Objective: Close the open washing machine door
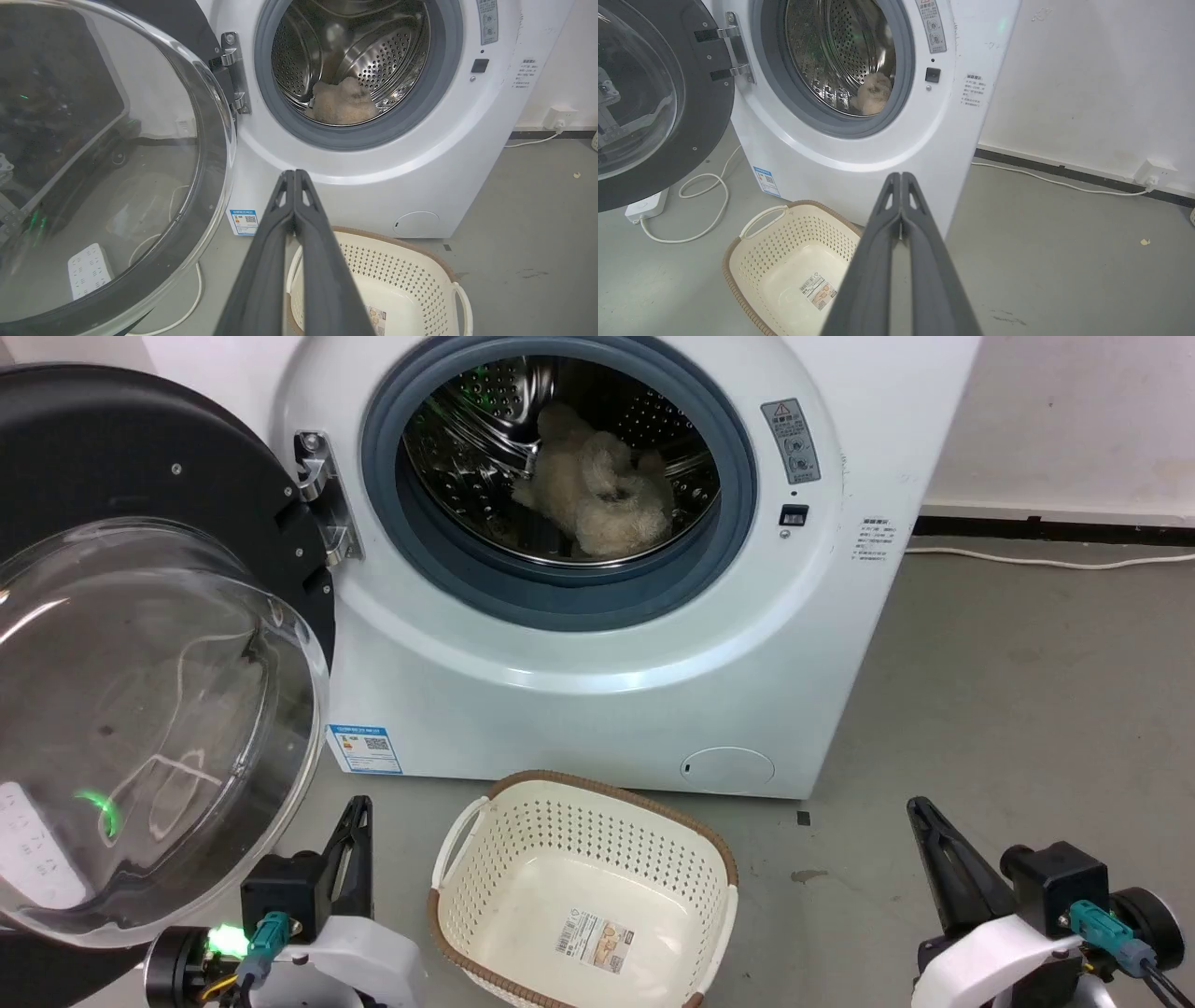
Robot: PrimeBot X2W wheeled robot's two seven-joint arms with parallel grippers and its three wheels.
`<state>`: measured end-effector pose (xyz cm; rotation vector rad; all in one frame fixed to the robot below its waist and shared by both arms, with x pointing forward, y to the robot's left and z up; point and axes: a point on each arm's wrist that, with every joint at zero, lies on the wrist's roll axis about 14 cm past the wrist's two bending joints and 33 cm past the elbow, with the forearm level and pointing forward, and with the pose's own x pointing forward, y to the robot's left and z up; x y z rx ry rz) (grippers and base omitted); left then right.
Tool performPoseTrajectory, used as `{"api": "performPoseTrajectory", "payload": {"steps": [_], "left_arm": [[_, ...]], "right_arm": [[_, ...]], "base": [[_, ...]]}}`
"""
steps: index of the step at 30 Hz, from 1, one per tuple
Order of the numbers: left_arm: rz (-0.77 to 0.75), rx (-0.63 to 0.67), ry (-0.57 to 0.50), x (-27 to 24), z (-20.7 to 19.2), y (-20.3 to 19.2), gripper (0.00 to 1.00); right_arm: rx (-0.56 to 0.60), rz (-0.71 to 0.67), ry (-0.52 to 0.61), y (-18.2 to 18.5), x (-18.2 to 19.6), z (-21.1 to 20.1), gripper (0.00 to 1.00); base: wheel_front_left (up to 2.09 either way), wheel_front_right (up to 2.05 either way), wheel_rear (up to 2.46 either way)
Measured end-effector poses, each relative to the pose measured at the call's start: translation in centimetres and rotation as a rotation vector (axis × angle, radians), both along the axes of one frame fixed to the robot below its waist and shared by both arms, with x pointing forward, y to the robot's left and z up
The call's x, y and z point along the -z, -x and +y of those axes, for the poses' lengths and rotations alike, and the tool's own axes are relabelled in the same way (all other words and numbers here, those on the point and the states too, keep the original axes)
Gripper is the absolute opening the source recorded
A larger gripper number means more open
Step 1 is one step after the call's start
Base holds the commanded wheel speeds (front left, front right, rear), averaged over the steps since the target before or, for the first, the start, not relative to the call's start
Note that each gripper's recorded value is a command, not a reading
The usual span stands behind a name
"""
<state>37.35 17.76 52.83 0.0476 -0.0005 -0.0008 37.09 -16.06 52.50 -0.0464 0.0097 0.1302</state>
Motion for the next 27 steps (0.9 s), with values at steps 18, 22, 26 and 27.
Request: {"api": "performPoseTrajectory", "payload": {"steps": [18,22,26,27], "left_arm": [[0.001,0.004,0.001,0.07,-0.15,0.01,1.00],[-0.007,0.008,0.001,-0.04,-0.21,0.10,1.00],[-0.016,0.003,0.000,-0.19,-0.06,0.28,1.00],[-0.018,0.002,0.000,-0.22,0.00,0.34,1.00]], "right_arm": [[0.001,0.001,-0.006,-0.01,0.05,-0.04,1.00],[-0.002,-0.007,-0.014,-0.05,-0.07,0.06,1.00],[-0.007,-0.013,-0.016,-0.16,-0.11,0.23,1.00],[-0.011,-0.013,-0.016,-0.19,-0.09,0.35,1.00]], "base": [[0.00,0.00,0.00],[0.00,0.00,0.00],[0.00,0.00,0.00],[0.00,0.00,0.00]]}}
